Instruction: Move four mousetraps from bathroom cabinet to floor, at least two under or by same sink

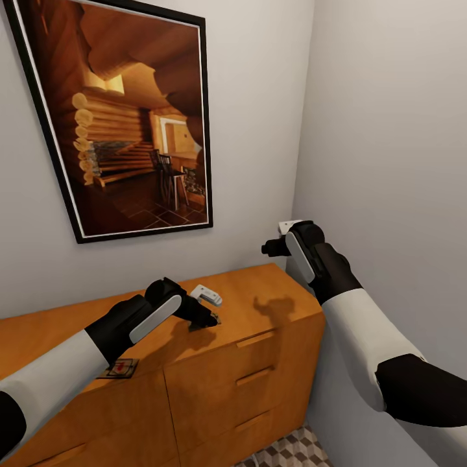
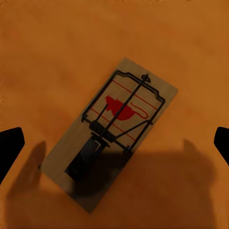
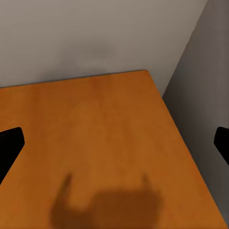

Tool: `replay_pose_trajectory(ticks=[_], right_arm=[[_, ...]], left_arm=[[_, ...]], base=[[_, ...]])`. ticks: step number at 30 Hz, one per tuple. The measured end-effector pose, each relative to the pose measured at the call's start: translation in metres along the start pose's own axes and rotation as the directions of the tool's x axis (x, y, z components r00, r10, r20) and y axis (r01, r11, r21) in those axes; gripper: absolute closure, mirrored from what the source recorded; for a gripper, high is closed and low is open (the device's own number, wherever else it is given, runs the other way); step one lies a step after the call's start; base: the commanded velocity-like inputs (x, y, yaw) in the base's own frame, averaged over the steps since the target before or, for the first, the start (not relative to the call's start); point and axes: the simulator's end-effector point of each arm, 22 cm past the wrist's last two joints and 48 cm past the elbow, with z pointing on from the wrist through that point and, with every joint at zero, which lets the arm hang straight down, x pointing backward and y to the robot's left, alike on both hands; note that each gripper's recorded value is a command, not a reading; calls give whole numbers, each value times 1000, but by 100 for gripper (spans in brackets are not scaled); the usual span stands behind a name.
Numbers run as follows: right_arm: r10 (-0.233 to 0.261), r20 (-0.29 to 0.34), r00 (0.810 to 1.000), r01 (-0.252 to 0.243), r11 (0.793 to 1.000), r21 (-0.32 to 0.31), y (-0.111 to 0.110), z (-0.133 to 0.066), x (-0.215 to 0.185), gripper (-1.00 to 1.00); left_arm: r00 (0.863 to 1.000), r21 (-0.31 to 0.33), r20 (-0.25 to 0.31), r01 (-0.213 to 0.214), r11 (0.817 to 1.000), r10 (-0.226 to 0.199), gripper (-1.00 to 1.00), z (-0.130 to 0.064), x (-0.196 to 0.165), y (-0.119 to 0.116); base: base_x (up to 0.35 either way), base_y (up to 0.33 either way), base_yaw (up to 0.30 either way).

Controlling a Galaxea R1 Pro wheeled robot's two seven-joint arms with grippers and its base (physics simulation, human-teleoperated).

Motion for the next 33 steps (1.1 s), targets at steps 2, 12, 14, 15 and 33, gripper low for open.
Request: replay_pose_trajectory(ticks=[2,12,14,15,33], right_arm=[[0,0,1000,0,1000,0,0,0,0,-100],[-1,0,1000,1,1000,0,0,0,0,-100],[-1,0,1000,1,1000,0,0,0,0,-100],[-1,0,1000,1,1000,0,0,0,0,-100],[-1,0,1000,1,1000,0,0,0,0,-100]], left_arm=[[1000,0,2,1,1000,-1,-100,-1,-1,0],[1000,0,-2,4,1000,-4,-100,0,1,1],[1000,0,-3,4,1000,-4,-100,1,1,1],[1000,0,-3,4,1000,-4,-100,1,1,1],[1000,2,-2,1,1000,-1,-100,1,1,-1]], base=[[0,0,0],[65,30,0],[112,38,0],[90,30,0],[21,7,0]])
